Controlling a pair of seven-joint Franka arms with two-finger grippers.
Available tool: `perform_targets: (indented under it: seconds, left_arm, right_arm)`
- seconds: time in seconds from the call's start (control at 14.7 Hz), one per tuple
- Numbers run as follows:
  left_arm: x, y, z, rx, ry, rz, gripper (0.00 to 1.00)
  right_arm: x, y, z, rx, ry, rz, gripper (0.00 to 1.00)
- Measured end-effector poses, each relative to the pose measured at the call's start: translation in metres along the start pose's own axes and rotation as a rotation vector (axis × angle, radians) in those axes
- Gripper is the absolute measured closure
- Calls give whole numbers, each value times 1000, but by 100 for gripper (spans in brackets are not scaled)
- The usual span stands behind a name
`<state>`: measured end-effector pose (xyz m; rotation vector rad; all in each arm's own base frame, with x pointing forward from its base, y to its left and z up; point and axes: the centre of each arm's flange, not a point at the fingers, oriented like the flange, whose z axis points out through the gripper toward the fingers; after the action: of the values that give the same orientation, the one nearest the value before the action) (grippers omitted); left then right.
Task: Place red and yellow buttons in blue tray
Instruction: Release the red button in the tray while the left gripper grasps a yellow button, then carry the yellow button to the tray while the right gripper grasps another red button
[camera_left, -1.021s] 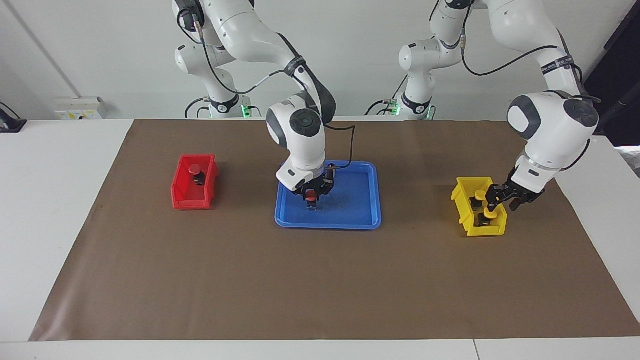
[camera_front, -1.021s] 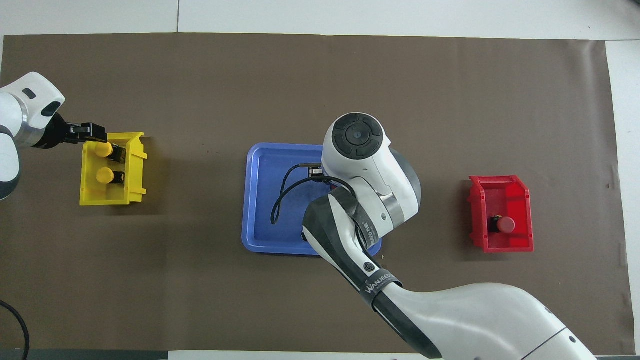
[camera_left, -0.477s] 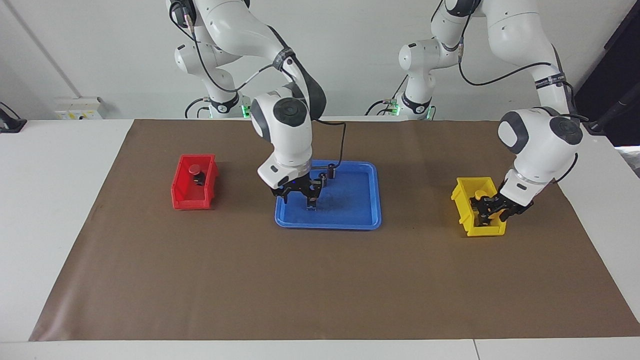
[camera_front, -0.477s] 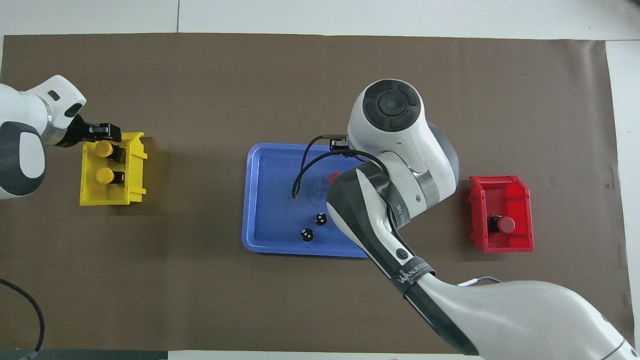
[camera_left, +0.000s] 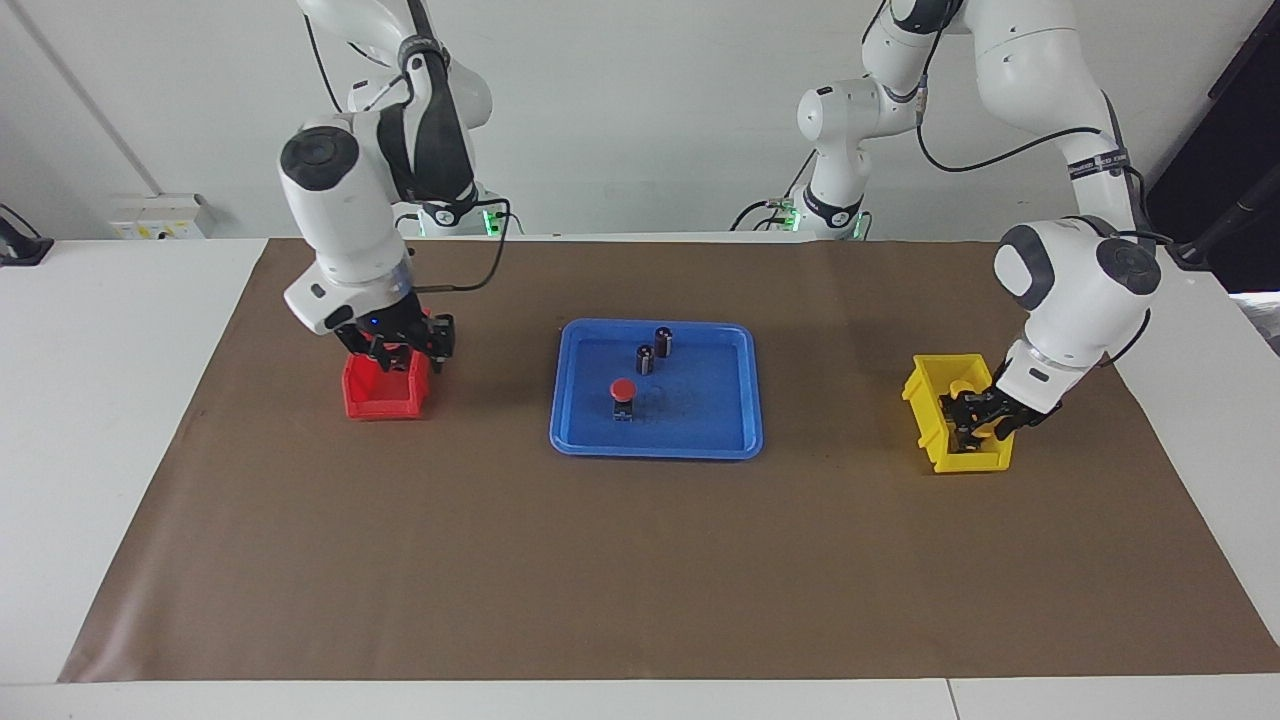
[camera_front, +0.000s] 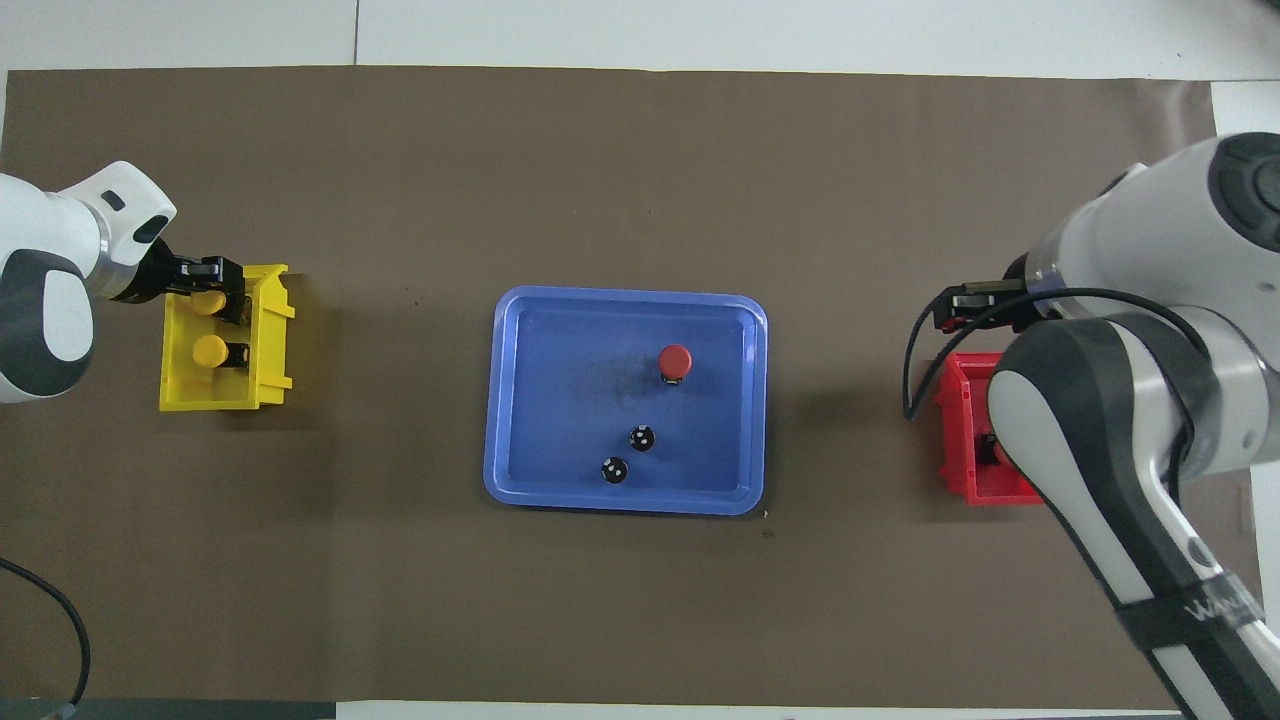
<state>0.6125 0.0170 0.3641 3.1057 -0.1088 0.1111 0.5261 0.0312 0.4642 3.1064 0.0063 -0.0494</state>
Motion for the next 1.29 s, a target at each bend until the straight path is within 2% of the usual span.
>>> perform_targets:
  seconds: [0.14, 0.2, 0.27, 0.34, 0.68, 0.95, 1.09, 1.29]
  left_arm:
    - [0, -1, 0, 0, -3, -1, 39]
    - [-1, 0, 1, -1, -9, -1, 45]
    - [-2, 0, 1, -1, -15, -1, 56]
    - [-2, 0, 1, -2, -17, -1, 59]
    - [3, -1, -13, -3, -27, -1, 59]
    - [26, 3, -103, 21, -42, 9, 59]
    - [31, 30, -137, 27, -27, -43, 59]
    - [23, 142, -123, 9, -57, -77, 59]
  right_arm:
    - [-28, 19, 16, 37, -6, -25, 31]
    - [-38, 26, 26, 49, -7, -32, 31]
    - [-45, 35, 36, 58, -9, -41, 33]
    - [-52, 45, 46, 62, -9, -45, 33]
    - [-69, 53, 87, 63, 8, -51, 35]
    - [-76, 52, 100, 64, -1, -63, 37]
    - [-78, 52, 105, 63, 7, -71, 38]
    - [-82, 52, 115, 61, 14, -72, 40]
